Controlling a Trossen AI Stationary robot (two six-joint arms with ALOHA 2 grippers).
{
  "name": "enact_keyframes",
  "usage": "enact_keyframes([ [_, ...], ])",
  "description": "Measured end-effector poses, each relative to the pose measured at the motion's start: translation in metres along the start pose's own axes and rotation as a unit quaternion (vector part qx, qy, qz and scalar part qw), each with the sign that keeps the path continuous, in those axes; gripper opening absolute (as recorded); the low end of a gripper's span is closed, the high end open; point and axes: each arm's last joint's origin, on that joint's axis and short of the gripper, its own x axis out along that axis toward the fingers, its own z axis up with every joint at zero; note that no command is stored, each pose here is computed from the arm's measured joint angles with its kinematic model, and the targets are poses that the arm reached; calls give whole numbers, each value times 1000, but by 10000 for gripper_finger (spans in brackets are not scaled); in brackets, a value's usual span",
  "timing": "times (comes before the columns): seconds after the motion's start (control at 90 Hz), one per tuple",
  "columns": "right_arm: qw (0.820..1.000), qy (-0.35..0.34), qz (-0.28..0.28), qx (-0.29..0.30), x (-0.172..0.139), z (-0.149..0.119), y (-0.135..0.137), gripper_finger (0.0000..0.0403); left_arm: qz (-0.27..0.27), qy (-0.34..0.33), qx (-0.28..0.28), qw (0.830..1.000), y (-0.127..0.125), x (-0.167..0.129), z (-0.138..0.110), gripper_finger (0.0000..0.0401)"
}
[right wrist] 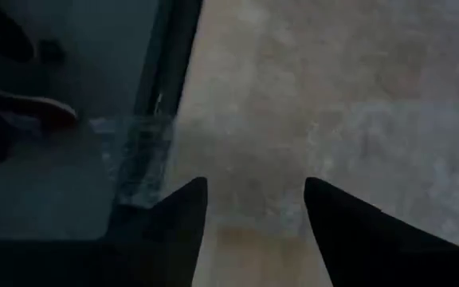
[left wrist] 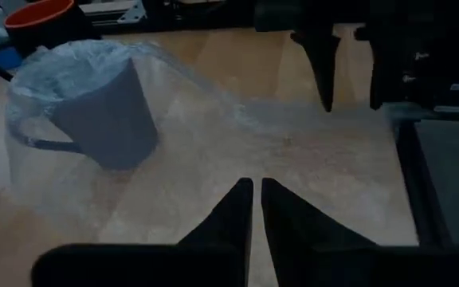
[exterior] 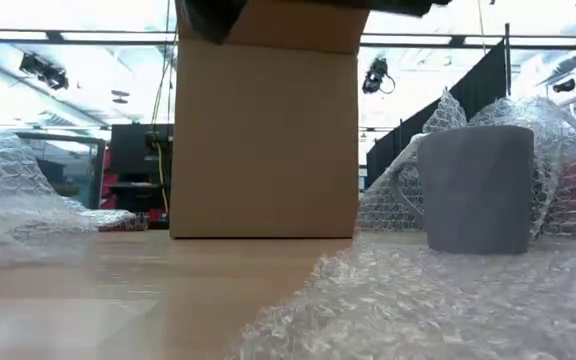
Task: Wrap mug
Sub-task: Wrap the blue mug with the top bubble wrap
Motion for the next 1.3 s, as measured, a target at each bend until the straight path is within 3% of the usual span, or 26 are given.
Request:
enact_keyframes([
  [0.222,999,-23,13,18,22,-12,-15,189,5,1,1,1000,3,3,1,15],
  [0.333,998,-20,8,54,28,-20,-22,177,7,2,4,1000,4,4,1,15],
  [0.456,997,-14,2,74,31,-25,-26,131,10,2,25,1000,4,4,1,15],
  [0.611,996,-5,12,91,30,-23,-25,25,21,0,60,998,6,6,2,15],
  [0.7,995,0,13,95,28,-17,-23,10,25,3,80,996,9,8,2,15],
  [0.8,995,7,10,96,17,-6,-22,3,4,15,95,995,11,12,3,15],
  [0.956,995,-10,-42,90,-22,13,-28,0,-44,40,101,993,15,19,3,15],
  [1.1,990,-26,-106,89,-57,18,-41,0,-31,65,126,989,18,16,4,15],
  [1.3,976,-100,-166,96,-98,26,-65,0,-1,92,143,985,20,4,17,15],
])
